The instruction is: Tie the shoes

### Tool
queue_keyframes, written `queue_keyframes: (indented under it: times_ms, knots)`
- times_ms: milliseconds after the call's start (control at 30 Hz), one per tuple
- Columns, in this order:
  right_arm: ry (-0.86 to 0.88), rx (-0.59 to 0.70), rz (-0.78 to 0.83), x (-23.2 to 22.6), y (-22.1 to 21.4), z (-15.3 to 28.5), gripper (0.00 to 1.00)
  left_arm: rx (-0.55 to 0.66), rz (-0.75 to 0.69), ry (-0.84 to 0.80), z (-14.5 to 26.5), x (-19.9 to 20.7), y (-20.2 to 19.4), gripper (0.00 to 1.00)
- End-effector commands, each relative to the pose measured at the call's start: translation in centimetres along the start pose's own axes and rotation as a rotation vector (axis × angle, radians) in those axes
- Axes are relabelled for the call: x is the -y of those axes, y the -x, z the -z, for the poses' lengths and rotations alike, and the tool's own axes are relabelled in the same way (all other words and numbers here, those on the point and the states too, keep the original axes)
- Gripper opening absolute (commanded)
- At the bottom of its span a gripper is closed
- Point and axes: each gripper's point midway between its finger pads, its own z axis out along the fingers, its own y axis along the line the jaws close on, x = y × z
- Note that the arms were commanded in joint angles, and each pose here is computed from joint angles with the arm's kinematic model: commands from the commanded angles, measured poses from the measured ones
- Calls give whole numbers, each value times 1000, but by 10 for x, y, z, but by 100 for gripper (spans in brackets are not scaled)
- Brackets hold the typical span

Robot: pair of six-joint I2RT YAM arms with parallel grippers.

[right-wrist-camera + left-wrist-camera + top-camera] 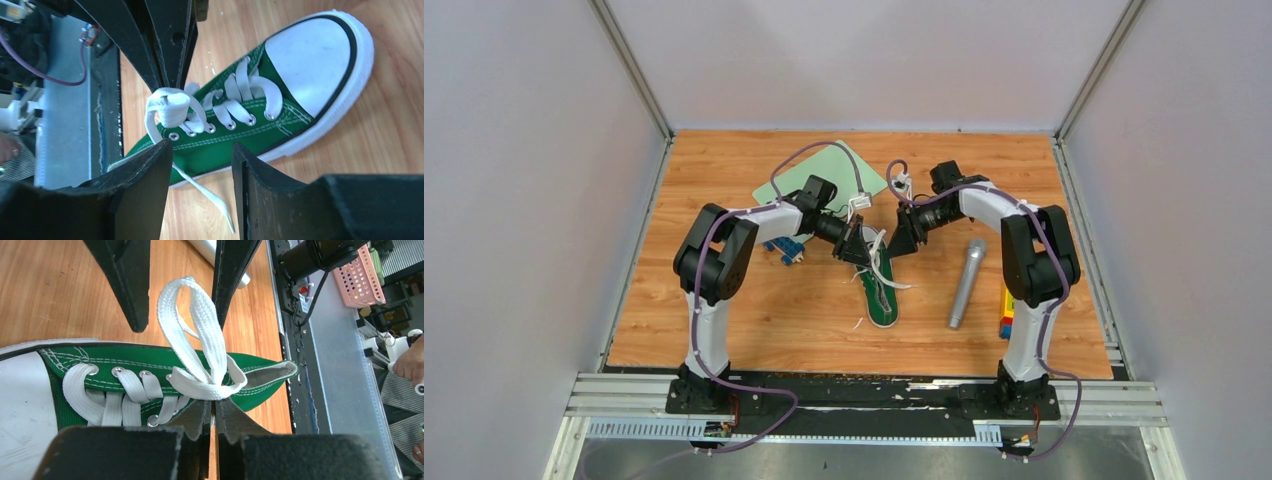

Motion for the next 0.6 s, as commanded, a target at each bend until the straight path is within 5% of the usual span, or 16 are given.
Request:
queue_keyframes:
  times_ms: [0,567]
  knots:
    - [161,106,2,-16,29,-6,48,-17,6,-52,2,9,-1,7]
    - [261,115,7,-12,24,-31,48,-37,20,-68,5,8,-6,3]
